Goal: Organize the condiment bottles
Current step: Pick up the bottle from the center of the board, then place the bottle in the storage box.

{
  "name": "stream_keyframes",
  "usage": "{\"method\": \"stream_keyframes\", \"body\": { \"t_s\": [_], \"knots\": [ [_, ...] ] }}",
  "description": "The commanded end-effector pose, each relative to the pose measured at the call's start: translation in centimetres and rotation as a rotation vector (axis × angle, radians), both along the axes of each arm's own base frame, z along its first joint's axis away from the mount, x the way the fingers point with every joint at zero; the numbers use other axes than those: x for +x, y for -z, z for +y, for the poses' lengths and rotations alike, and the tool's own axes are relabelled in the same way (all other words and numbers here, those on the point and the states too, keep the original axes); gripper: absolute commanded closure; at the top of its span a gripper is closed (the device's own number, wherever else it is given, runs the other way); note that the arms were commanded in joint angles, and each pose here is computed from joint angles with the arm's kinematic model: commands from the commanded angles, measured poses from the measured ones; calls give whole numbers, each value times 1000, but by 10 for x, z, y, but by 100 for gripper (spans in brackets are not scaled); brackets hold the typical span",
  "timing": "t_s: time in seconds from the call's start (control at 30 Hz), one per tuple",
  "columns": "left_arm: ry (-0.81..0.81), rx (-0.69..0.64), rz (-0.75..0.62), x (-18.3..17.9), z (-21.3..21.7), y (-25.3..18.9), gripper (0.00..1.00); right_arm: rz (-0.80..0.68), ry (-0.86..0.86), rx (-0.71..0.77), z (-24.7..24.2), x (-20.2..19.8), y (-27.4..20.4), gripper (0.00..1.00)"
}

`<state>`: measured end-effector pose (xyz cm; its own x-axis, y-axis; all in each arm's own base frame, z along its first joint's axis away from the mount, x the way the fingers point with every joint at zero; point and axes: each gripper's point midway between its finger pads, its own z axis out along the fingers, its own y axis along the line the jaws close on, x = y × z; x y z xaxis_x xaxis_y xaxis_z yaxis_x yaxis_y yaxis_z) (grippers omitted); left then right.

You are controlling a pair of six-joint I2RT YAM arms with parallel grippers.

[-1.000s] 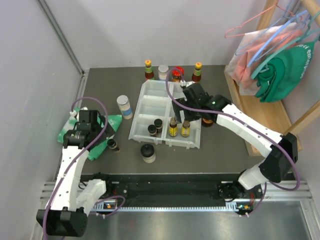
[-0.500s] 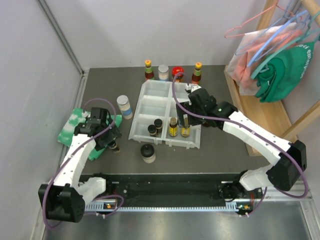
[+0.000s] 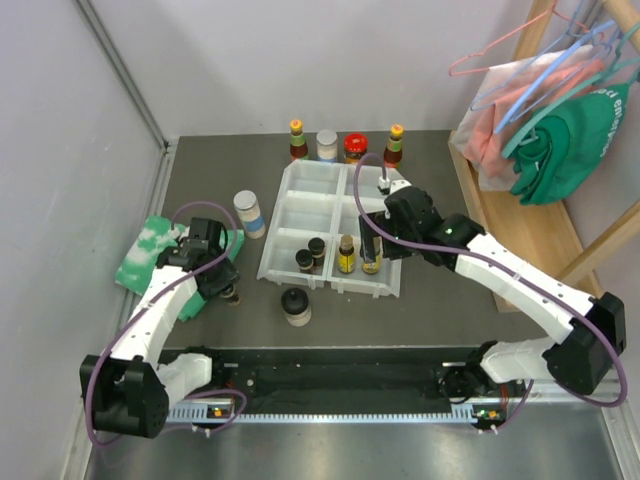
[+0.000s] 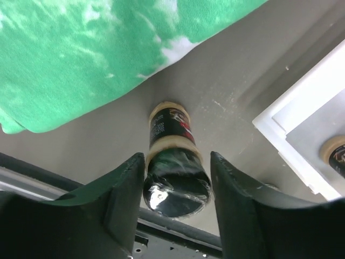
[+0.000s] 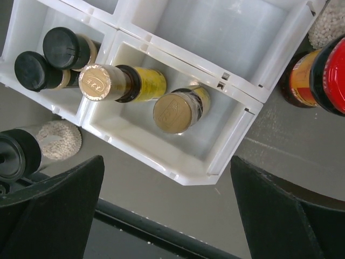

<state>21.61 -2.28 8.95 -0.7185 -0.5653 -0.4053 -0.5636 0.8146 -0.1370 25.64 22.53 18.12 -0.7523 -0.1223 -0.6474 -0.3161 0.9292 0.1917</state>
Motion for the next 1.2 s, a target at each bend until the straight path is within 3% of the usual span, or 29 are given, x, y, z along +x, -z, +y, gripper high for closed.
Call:
{"method": "stream_keyframes", "body": {
  "t_s": [0.0,0.07,0.27,0.63,1.17],
  "knots": [
    [-20,22,-46,10,4,-4,50,-56,21,57,-3,-2,-16,1],
    [-23,23,-54,9,4,-6,56,-63,24,60,-6,-4,-18,1],
    [-24,24,-91,14,5,-17,99,-78,38,50,-9,-2,-23,1],
    [8,69,-169,14,13,-60,100,-142,119,55,-14,14,-50,2],
    [288,14,-288,27,-15,-140,100,-131,174,56,-28,4,-51,2]
  ]
}}
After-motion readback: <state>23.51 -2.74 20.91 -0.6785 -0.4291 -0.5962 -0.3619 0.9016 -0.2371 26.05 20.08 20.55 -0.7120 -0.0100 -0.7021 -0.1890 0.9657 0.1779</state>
